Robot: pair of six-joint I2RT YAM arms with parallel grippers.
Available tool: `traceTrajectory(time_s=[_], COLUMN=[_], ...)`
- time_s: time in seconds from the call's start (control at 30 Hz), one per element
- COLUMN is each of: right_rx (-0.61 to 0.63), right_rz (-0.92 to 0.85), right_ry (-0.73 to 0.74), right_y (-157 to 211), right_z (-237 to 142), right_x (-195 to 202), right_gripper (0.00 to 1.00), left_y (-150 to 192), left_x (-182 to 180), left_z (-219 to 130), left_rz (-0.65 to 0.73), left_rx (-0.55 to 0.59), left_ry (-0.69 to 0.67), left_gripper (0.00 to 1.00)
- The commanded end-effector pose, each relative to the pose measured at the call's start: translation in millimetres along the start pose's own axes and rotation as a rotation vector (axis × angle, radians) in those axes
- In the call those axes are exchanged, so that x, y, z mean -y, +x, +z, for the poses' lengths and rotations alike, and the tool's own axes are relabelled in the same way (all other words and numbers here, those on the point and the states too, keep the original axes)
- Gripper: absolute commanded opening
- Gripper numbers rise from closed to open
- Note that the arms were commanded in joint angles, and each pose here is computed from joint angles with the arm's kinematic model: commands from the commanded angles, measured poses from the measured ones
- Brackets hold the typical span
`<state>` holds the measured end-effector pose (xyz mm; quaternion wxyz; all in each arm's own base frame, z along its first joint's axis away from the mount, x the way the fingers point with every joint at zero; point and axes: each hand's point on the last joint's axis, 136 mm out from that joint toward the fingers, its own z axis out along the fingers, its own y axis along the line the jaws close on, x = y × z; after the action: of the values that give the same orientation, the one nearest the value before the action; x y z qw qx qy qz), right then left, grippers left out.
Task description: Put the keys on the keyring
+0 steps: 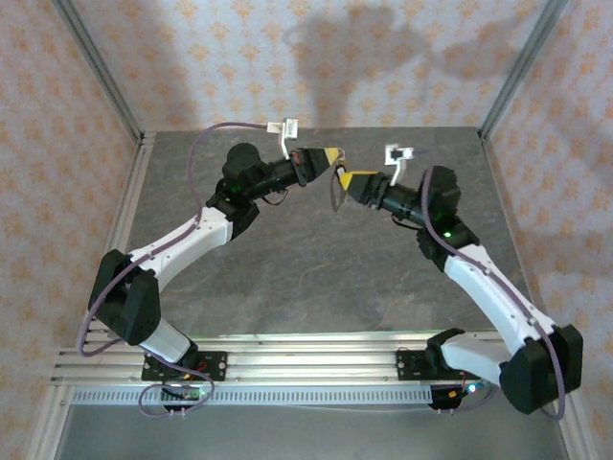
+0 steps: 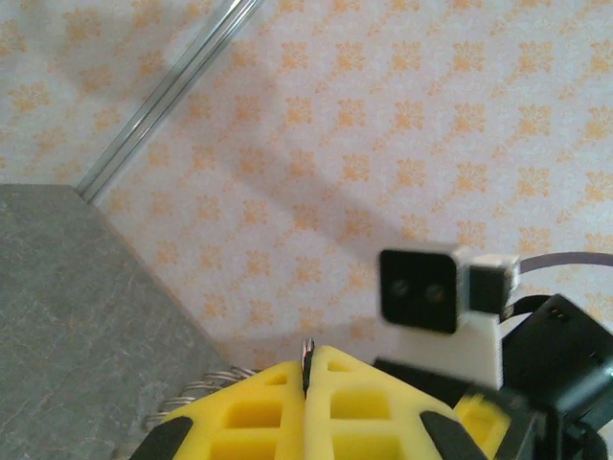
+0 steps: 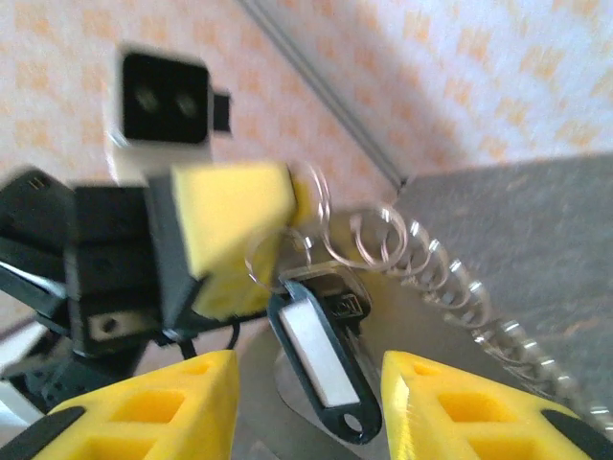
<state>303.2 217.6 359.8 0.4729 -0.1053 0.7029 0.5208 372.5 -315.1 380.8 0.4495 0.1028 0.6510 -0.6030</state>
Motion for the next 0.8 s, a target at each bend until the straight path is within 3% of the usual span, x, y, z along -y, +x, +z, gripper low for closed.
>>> traceTrajectory(time_s=[0.0,0.4,0.77], right_rx=[0.085,0.258,0.241], right_rz=[-0.029,0.116,0.165], right_ry=[-0.025,-0.063,-0.115], right_y=[-26,-73,-61], right_z=[-18,5,27], right_x=[-16,-4,-4], right_gripper=[0.44,0.39,0.38], left_y=[-21,-22,-24], left_x=[27,29,31], left_z=[-7,-8,-7], left_rz=[0.049,0.049,0.052], left_rx=[0.076,0.082,0.084], left_ry=[0.060,0.067,0.072], left_gripper=[0.00,0.00,0.00])
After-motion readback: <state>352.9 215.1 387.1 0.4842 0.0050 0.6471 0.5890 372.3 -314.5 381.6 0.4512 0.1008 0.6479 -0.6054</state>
